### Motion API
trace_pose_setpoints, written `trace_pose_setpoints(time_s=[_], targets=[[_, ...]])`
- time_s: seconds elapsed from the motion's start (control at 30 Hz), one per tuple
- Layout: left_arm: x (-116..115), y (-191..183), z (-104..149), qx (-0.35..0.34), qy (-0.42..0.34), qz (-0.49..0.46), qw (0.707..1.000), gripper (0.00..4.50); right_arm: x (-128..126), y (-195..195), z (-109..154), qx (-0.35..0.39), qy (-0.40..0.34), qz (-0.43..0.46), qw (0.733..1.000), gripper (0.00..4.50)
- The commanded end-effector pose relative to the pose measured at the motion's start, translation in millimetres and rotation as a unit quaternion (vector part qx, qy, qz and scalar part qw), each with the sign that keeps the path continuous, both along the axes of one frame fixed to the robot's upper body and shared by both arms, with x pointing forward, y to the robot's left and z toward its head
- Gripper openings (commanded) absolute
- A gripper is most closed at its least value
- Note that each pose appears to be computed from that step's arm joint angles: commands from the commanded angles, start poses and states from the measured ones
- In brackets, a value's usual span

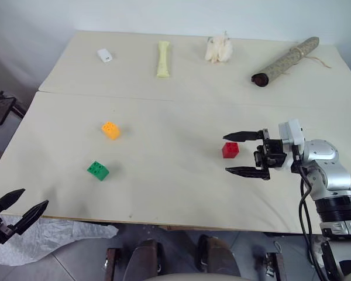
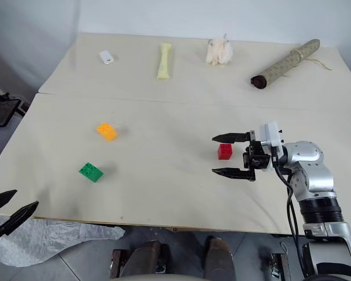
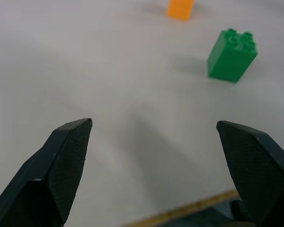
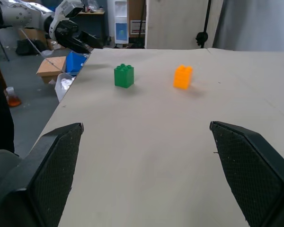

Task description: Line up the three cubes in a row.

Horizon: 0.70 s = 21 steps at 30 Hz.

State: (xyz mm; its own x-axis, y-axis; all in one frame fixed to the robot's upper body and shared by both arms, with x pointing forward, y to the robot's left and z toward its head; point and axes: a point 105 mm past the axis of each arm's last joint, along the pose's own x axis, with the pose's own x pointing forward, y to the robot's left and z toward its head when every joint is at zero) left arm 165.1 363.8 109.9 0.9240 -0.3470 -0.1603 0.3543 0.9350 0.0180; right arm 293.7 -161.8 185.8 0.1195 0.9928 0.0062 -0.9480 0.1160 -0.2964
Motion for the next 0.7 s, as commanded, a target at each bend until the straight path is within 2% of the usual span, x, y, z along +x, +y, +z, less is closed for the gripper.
trace_pose_setpoints(time_s=[0.03, 0.17, 0.3, 0.5, 0.53, 0.57, 0.7], targets=[[8, -22, 12, 0.014, -0.027, -0.039, 0.999, 4.50, 3, -25, 9, 0.003, -0.025, -0.056, 0.998, 4.48], [35, -64, 18, 0.010, -0.052, -0.104, 0.993, 4.50, 5, -52, 5, -0.012, -0.025, -0.108, 0.994, 4.48], [66, -93, 15, 0.014, -0.063, -0.119, 0.991, 4.50, -1, -65, -3, -0.023, -0.003, -0.127, 0.992, 4.48], [87, -104, -3, 0.011, -0.039, -0.124, 0.991, 4.50, -9, -58, -7, -0.016, 0.007, -0.125, 0.992, 4.48], [90, -105, -3, 0.010, -0.038, -0.126, 0.991, 4.07, -11, -57, -8, -0.014, 0.008, -0.125, 0.992, 4.50], [91, -105, -4, 0.010, -0.033, -0.128, 0.991, 3.87, -13, -56, -9, -0.013, 0.010, -0.127, 0.992, 4.50], [95, -102, 3, 0.021, -0.028, -0.146, 0.989, 2.59, -19, -56, -13, -0.011, 0.012, -0.134, 0.991, 4.50]])
